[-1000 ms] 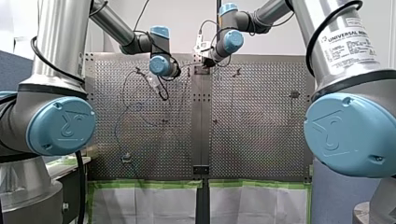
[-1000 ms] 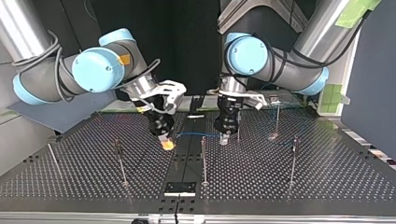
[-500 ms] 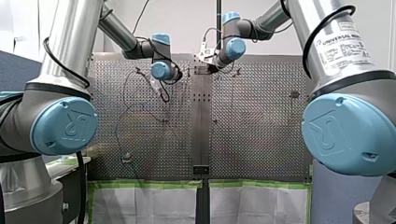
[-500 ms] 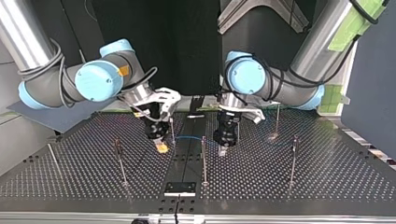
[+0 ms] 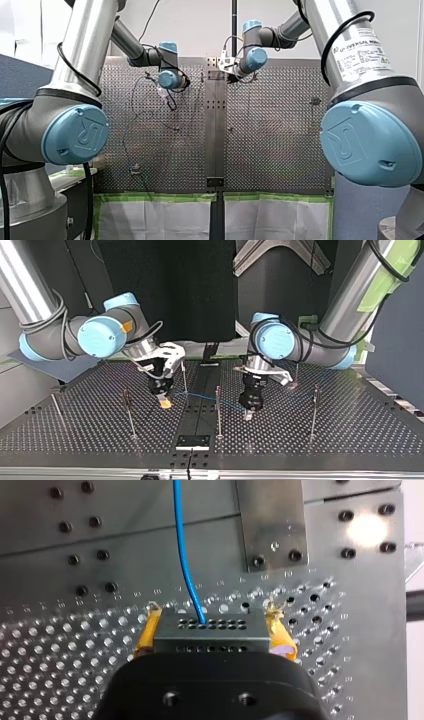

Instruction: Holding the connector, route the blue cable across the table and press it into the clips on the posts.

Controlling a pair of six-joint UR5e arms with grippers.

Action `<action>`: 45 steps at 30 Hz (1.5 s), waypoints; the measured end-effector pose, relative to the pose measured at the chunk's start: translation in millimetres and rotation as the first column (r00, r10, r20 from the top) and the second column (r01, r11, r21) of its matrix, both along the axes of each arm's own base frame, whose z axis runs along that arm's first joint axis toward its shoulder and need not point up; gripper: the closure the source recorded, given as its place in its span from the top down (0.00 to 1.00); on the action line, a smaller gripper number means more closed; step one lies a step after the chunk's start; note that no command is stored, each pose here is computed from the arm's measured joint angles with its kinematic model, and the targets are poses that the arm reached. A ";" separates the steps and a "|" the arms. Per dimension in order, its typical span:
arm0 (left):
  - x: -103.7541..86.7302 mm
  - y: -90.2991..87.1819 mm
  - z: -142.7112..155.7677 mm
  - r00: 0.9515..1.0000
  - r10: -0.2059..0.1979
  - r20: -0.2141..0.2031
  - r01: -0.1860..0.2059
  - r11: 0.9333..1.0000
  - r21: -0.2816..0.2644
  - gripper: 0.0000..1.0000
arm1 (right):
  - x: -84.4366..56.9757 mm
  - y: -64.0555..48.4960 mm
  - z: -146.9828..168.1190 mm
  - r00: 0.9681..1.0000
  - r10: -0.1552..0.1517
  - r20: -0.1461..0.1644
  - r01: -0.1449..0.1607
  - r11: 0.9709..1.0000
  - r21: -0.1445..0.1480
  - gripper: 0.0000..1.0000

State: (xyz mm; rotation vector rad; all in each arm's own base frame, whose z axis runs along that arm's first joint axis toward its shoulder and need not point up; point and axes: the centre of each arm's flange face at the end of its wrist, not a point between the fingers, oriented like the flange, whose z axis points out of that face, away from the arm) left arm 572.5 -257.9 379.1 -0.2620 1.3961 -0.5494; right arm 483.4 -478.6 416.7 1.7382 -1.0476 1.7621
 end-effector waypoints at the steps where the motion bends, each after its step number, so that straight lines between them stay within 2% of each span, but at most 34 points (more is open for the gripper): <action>1: 0.7 1.3 0.3 1.000 0.001 0.000 -0.001 1.000 0.000 0.00 | -1.5 -2.6 -0.1 1.000 -0.004 0.001 0.004 1.000 -0.002 0.00; 8: 2.0 3.7 0.5 1.000 0.001 -0.002 -0.001 1.000 0.002 0.00 | -9.1 -19.4 1.3 1.000 -0.018 0.018 0.019 1.000 -0.014 0.00; 15: 1.0 3.4 -0.3 1.000 0.000 -0.010 0.000 1.000 0.005 0.00 | -7.3 -33.1 -0.8 1.000 -0.014 0.025 0.015 1.000 -0.020 0.00; 16: 0.8 3.4 -0.6 1.000 -0.001 -0.012 0.001 1.000 0.006 0.03 | -6.5 -34.8 -0.9 1.000 -0.014 0.025 0.014 1.000 -0.021 0.00; 17: 0.4 3.2 -0.9 1.000 -0.001 -0.015 0.001 1.000 0.007 0.11 | -6.0 -36.0 -0.8 1.000 -0.013 0.026 0.014 1.000 -0.022 0.00; 18: -0.2 2.9 -1.4 1.000 -0.001 -0.019 0.001 1.000 0.010 0.11 | -5.4 -36.9 -0.5 1.000 -0.012 0.027 0.013 1.000 -0.024 0.00; 19: -0.6 2.8 -1.8 1.000 -0.001 -0.022 0.001 1.000 0.012 0.19 | -4.9 -37.7 -0.2 1.000 -0.011 0.028 0.012 1.000 -0.025 0.00; 20: -1.1 2.5 -2.2 1.000 -0.001 -0.025 0.001 1.000 0.014 0.35 | -4.6 -38.2 -0.1 1.000 -0.010 0.028 0.011 1.000 -0.025 0.00; 21: -1.9 1.9 -2.7 1.000 -0.002 -0.031 0.002 1.000 0.016 0.35 | -4.4 -38.4 0.0 1.000 -0.009 0.028 0.010 1.000 -0.026 0.00; 22: -2.7 1.5 -3.3 0.999 -0.002 -0.036 0.003 1.000 0.019 0.55 | -4.1 -38.5 0.1 1.000 -0.008 0.027 0.008 1.000 -0.026 0.00; 23: -3.5 1.2 -4.0 0.999 -0.002 -0.042 0.003 1.000 0.022 0.70 | -4.0 -38.7 0.1 1.000 -0.007 0.027 0.008 1.000 -0.027 0.00; 24: -4.5 0.8 -4.9 0.999 -0.002 -0.050 0.003 1.000 0.027 0.70 | -4.0 -38.7 0.0 1.000 -0.007 0.026 0.007 1.000 -0.027 0.00; 25: -5.4 0.7 -5.6 0.998 0.000 -0.057 0.002 0.999 0.032 0.95 | -3.9 -38.7 0.0 1.000 -0.006 0.025 0.006 1.000 -0.027 0.00; 26: -6.4 0.8 -6.2 0.998 0.003 -0.064 -0.001 0.999 0.038 1.00 | -3.9 -38.6 0.0 1.000 -0.005 0.024 0.006 1.000 -0.027 0.00; 33: -19.9 2.4 1.0 0.994 0.040 -0.103 -0.030 0.995 0.096 1.00 | -4.0 -38.4 -0.3 1.000 -0.005 0.022 0.005 1.000 -0.026 0.00; 38: -36.4 -2.7 19.0 0.994 0.032 -0.104 -0.020 0.993 0.116 1.00 | -5.4 -39.0 0.4 1.000 -0.007 0.022 0.007 1.000 -0.025 0.00; 45: -68.9 -20.1 46.1 0.995 0.023 -0.101 -0.009 0.990 0.142 1.00 | -9.4 -41.1 2.9 1.000 -0.014 0.026 0.014 1.000 -0.024 0.00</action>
